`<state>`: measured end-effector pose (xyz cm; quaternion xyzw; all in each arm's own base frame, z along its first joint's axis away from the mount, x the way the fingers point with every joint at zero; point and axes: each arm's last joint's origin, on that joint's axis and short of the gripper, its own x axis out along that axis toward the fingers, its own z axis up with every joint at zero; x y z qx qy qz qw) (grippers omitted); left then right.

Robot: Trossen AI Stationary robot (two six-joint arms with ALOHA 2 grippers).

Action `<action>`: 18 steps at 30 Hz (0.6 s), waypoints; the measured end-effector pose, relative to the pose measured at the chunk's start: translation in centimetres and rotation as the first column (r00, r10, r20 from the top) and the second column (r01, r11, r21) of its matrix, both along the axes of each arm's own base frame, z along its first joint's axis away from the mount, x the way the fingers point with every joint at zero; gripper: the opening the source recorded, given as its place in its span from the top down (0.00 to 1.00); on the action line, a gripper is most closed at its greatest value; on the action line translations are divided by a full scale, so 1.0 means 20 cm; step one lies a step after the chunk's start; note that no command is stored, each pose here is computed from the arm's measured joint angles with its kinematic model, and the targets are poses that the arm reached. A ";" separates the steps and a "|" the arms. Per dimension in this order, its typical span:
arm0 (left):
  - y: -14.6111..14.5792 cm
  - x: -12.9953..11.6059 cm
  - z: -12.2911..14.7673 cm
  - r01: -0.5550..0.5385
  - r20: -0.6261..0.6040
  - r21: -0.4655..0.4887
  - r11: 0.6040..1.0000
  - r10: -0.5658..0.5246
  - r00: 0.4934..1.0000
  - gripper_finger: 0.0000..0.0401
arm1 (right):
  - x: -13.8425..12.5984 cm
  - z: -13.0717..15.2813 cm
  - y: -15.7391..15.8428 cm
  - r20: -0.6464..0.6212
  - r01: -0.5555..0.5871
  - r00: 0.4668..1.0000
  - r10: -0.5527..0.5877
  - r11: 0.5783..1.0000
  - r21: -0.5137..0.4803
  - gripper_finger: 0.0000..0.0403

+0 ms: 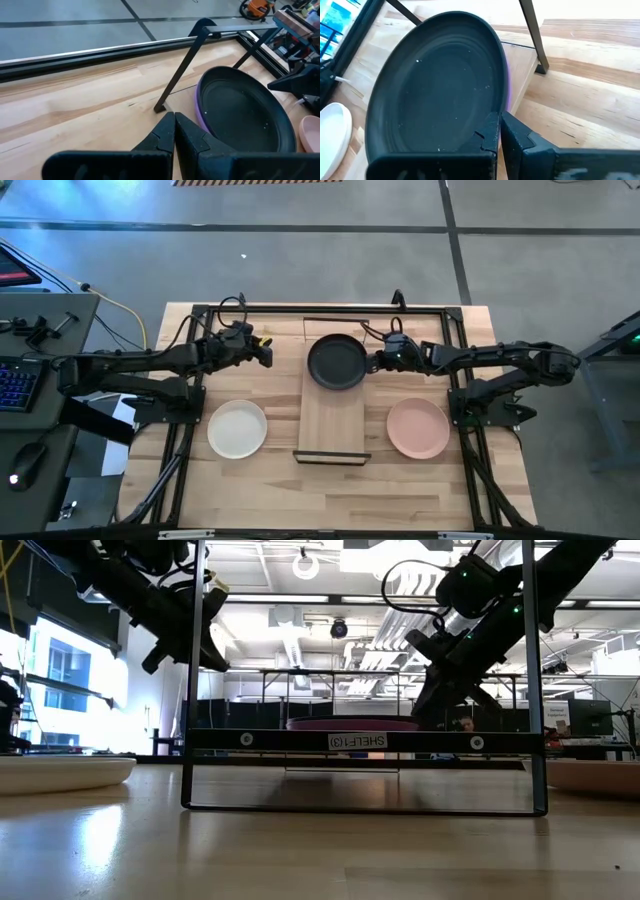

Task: Place and stack plates onto a shelf
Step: Stack the black plate on top of the violet plate on the shelf

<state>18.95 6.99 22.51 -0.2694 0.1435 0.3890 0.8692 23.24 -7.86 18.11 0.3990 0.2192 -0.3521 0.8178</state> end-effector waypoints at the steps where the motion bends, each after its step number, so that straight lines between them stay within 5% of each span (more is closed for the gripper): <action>1: 0.00 0.00 0.00 -0.003 0.001 0.002 1.000 0.003 1.000 1.00 | 0.00 0.00 0.00 0.001 0.000 1.000 0.000 1.000 0.000 1.00; 18: 0.01 0.01 0.02 -0.014 0.038 0.021 1.000 0.013 0.999 1.00 | 0.00 0.00 0.00 -0.009 -0.005 1.000 0.005 1.000 0.000 1.00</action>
